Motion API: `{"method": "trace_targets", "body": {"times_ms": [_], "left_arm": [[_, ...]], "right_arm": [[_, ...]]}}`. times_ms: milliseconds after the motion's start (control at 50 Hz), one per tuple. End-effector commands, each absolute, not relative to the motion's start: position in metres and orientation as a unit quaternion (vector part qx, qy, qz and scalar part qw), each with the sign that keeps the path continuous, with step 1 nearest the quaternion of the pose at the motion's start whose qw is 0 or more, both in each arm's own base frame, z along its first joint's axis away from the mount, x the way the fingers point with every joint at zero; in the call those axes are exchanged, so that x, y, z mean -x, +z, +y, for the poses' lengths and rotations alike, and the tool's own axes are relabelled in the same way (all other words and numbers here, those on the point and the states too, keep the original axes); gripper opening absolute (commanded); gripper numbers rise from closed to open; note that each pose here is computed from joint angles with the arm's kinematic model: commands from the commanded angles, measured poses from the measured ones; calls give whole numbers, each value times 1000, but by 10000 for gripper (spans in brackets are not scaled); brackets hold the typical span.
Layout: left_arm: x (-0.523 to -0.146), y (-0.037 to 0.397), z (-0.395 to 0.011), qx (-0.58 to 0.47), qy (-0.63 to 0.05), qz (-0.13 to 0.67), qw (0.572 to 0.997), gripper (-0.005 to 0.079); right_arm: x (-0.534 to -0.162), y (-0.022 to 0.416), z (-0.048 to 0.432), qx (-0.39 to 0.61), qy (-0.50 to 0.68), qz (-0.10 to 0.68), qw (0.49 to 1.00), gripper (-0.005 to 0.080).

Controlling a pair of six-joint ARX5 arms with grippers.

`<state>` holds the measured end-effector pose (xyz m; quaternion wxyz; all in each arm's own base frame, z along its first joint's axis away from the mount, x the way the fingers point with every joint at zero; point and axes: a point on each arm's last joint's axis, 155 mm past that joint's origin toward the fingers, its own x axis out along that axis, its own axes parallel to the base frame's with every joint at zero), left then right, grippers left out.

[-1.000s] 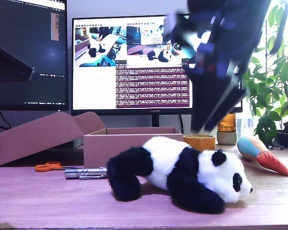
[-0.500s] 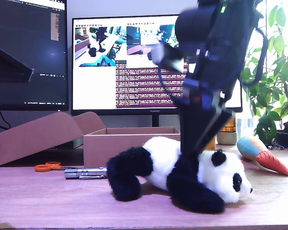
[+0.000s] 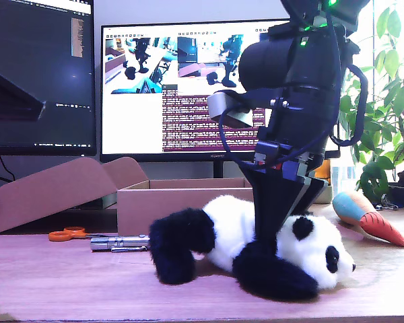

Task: Pick up the panda toy and place it inside the cardboard box

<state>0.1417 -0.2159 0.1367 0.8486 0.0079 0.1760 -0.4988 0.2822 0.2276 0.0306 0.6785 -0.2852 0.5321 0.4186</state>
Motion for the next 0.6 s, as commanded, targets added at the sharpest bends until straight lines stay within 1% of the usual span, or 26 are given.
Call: {"method": "trace_targets", "body": {"times_ms": [0,120,180,220,340,580], "left_arm": [[-140,133,-216,-8,-500,181,847,-18],[-140,132,-216,-8,-500,183,847,-18],[-140,132,-216,-8,-500,183,847,-18],[-140,132,-216,-8,-500,182,847,-18],[-140,132,-216,-8,-500,182,847,-18],[-140,132,-216,-8,-500,182,847,-18]], "right_arm": [[-282,26,229,289,420,535,674,325],[-281,26,229,288,419,535,674,152],[-281,26,228,288,419,537,673,90],[-280,26,228,288,419,538,672,67],[-276,25,228,289,420,543,667,50],[-272,28,225,289,419,553,660,50]]}}
